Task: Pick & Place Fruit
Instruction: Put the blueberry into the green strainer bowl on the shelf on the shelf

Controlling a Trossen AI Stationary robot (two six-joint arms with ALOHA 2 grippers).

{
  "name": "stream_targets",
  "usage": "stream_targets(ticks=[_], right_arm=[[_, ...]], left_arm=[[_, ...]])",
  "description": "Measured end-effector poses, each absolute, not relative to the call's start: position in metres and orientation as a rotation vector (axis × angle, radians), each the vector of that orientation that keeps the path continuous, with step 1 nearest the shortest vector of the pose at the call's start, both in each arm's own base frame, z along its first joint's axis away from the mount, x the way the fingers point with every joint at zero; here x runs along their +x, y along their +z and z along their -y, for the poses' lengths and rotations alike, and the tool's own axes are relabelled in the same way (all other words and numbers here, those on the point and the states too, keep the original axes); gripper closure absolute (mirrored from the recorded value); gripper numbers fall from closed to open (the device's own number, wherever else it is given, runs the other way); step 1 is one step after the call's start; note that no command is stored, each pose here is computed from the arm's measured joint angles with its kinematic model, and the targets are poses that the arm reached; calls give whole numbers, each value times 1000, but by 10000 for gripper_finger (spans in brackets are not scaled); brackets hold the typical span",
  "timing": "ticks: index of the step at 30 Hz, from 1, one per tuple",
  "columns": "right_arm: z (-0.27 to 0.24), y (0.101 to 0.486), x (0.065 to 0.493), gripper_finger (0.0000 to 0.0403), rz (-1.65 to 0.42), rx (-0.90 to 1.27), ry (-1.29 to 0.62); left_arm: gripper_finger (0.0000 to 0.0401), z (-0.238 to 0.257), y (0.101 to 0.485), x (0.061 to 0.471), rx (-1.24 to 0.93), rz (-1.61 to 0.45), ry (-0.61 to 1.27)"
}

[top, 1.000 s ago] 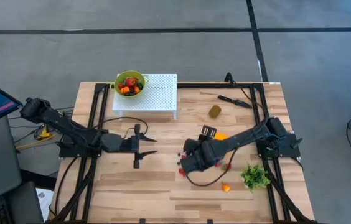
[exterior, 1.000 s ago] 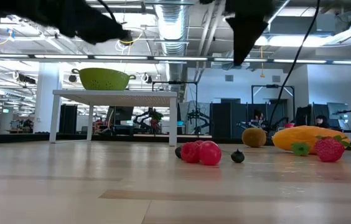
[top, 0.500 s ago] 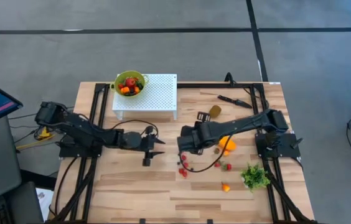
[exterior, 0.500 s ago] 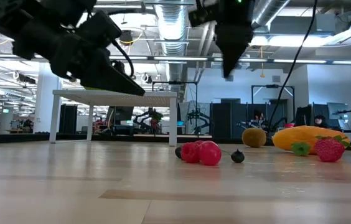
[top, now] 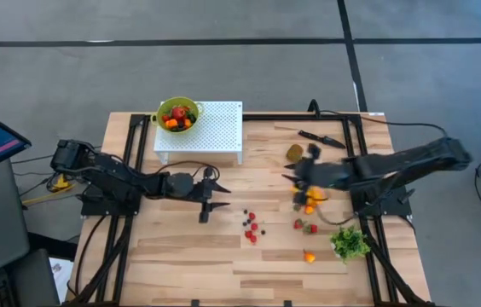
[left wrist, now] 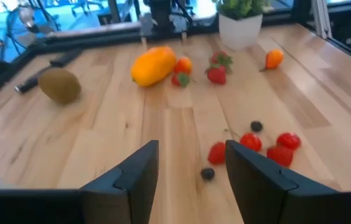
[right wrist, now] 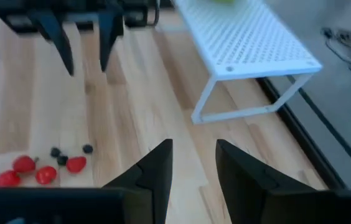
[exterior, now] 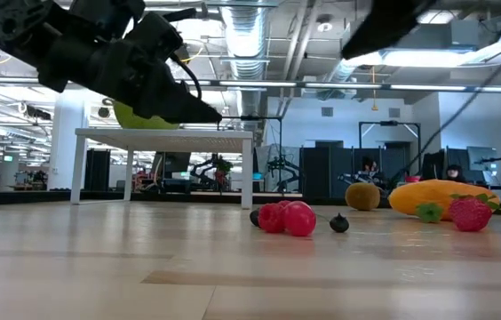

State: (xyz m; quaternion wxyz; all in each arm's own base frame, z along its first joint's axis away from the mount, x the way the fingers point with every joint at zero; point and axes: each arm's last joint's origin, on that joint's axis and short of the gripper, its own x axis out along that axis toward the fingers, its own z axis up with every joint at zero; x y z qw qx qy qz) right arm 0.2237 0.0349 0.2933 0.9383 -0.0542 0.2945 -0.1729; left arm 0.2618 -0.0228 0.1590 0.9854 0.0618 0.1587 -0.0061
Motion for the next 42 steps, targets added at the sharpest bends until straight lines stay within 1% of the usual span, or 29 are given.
stream_targets(ticks=[4,8,11,16,24,28,32,36,42], right_arm=[[-27,289,179,287,-477,-82,-289],[-19,287,145,287,-384,-11,-295],[-16,287,130,287,-336,18,-294],[-12,289,113,287,-279,41,-289],[-8,297,97,287,-193,75,-285],[-8,298,95,287,-182,79,-284],[-8,298,96,287,-184,78,-284],[-8,298,96,287,-185,78,-284],[-8,298,96,287,-184,78,-284]], left_arm=[[226,23,160,262,132,-312,-32],[227,23,160,262,131,-304,-34],[231,24,155,265,122,-318,-33],[237,25,133,276,126,-382,-36],[236,28,114,307,139,-419,-47],[240,28,105,308,137,-454,-47],[240,29,101,309,90,-443,-38],[242,30,85,309,89,-479,-42],[242,33,68,315,86,-452,-49]])
